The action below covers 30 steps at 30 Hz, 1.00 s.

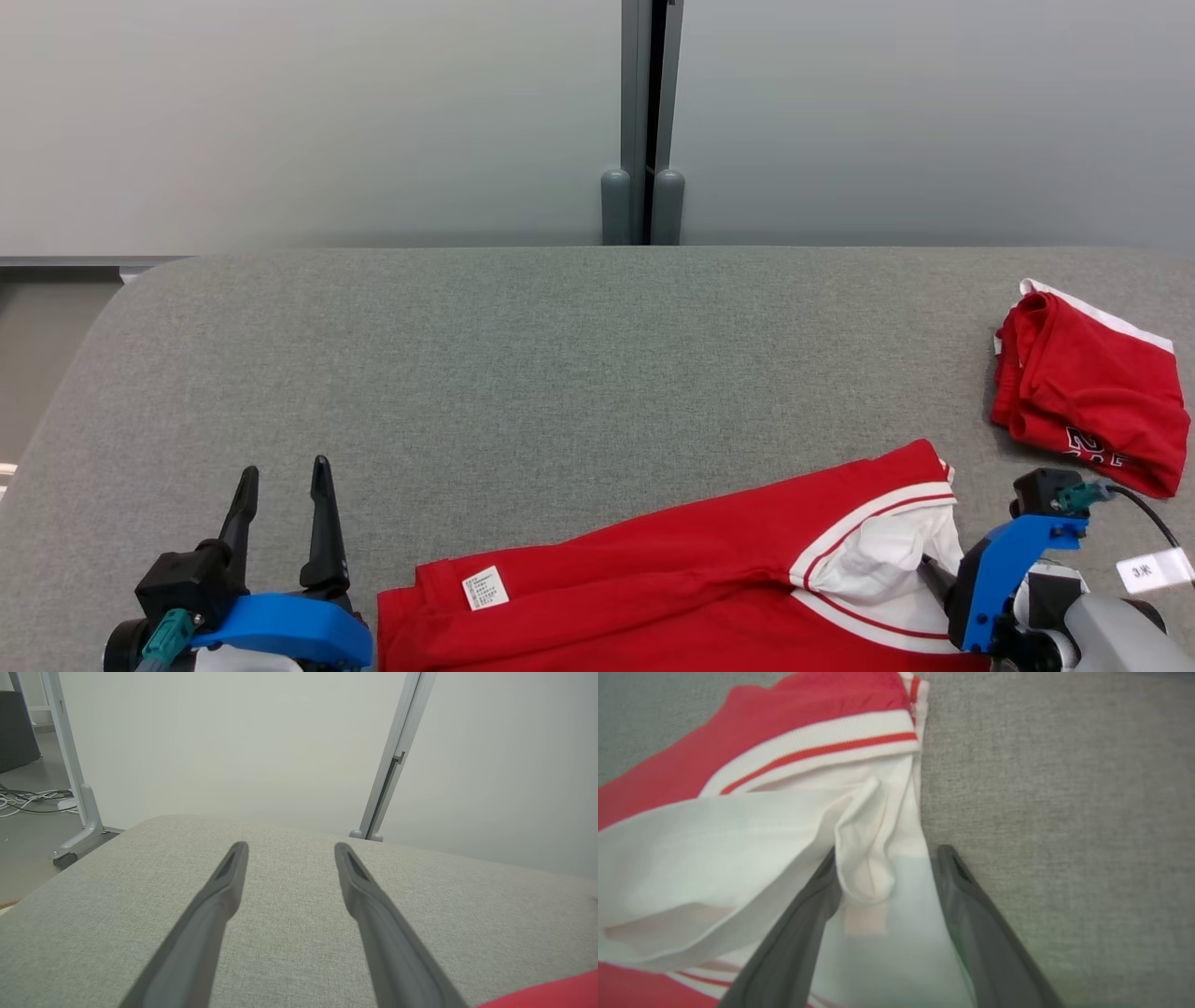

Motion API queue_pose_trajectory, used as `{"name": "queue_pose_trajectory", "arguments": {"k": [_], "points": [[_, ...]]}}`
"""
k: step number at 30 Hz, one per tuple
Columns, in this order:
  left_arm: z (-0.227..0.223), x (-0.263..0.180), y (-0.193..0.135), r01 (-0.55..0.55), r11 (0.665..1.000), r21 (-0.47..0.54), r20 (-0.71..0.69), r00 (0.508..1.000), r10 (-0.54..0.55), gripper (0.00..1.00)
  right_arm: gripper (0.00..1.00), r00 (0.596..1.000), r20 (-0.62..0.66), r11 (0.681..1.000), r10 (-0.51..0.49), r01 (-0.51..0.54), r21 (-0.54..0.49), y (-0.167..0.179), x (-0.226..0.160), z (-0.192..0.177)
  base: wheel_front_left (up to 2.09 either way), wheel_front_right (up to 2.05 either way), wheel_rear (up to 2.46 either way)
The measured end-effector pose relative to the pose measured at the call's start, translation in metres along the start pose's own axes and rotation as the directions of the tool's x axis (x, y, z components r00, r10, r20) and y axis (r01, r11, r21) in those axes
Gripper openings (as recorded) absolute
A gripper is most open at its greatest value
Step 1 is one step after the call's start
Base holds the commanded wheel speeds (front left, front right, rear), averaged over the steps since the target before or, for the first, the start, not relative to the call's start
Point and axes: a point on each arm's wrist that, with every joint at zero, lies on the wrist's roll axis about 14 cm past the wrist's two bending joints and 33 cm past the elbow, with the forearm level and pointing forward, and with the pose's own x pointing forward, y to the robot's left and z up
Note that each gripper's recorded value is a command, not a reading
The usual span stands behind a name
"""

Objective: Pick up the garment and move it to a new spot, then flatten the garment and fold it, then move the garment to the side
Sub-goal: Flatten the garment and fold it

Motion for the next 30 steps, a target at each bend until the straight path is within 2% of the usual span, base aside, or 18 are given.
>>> {"name": "queue_pose_trajectory", "arguments": {"k": [1,2,4,5,6,10,15,24,30], "points": [[-0.001,0.000,0.000,0.001,1.000,0.000,-0.002,1.000,-0.001,1.00,0.80,1.000,-0.031,1.000,0.002,-0.003,-0.020,0.002,0.000,-0.002,0.00,0.00,0.00],[-0.001,0.000,0.000,0.001,1.000,0.000,-0.003,1.000,-0.001,1.00,0.73,0.998,-0.064,1.000,0.006,-0.008,-0.025,0.004,0.001,-0.004,0.00,0.00,0.00],[-0.003,-0.001,0.000,0.002,1.000,-0.001,-0.007,1.000,-0.002,1.00,0.49,0.994,-0.106,0.999,0.016,-0.020,-0.041,0.008,0.000,-0.006,0.00,0.00,0.00],[-0.003,-0.002,0.000,0.002,1.000,-0.001,-0.007,1.000,-0.002,1.00,0.44,0.994,-0.108,0.999,0.021,-0.026,-0.044,0.009,0.000,-0.005,0.00,0.00,0.00],[-0.003,-0.002,0.000,0.001,1.000,0.000,-0.006,1.000,-0.001,1.00,0.00,0.994,-0.103,0.999,0.028,-0.032,-0.041,0.011,-0.001,-0.003,0.00,0.00,0.00],[-0.002,-0.003,0.001,0.000,1.000,0.000,-0.003,1.000,0.000,1.00,0.00,0.997,-0.055,0.997,0.059,-0.061,-0.039,0.022,-0.001,0.001,0.00,0.00,0.00],[-0.002,-0.003,0.000,0.003,1.000,-0.001,-0.001,1.000,-0.003,1.00,0.00,0.999,0.006,0.998,0.054,-0.054,-0.026,0.016,-0.004,0.011,0.00,0.00,0.00],[-0.007,-0.001,-0.005,0.022,1.000,-0.005,-0.015,1.000,-0.022,1.00,0.00,0.991,0.130,0.999,-0.044,0.044,0.005,-0.031,-0.020,0.046,0.00,0.00,0.00],[-0.008,0.001,-0.008,0.027,1.000,-0.011,-0.017,0.999,-0.027,1.00,0.00,0.971,0.214,0.993,-0.106,0.115,-0.031,-0.059,-0.033,0.069,0.00,0.00,0.00]]}}
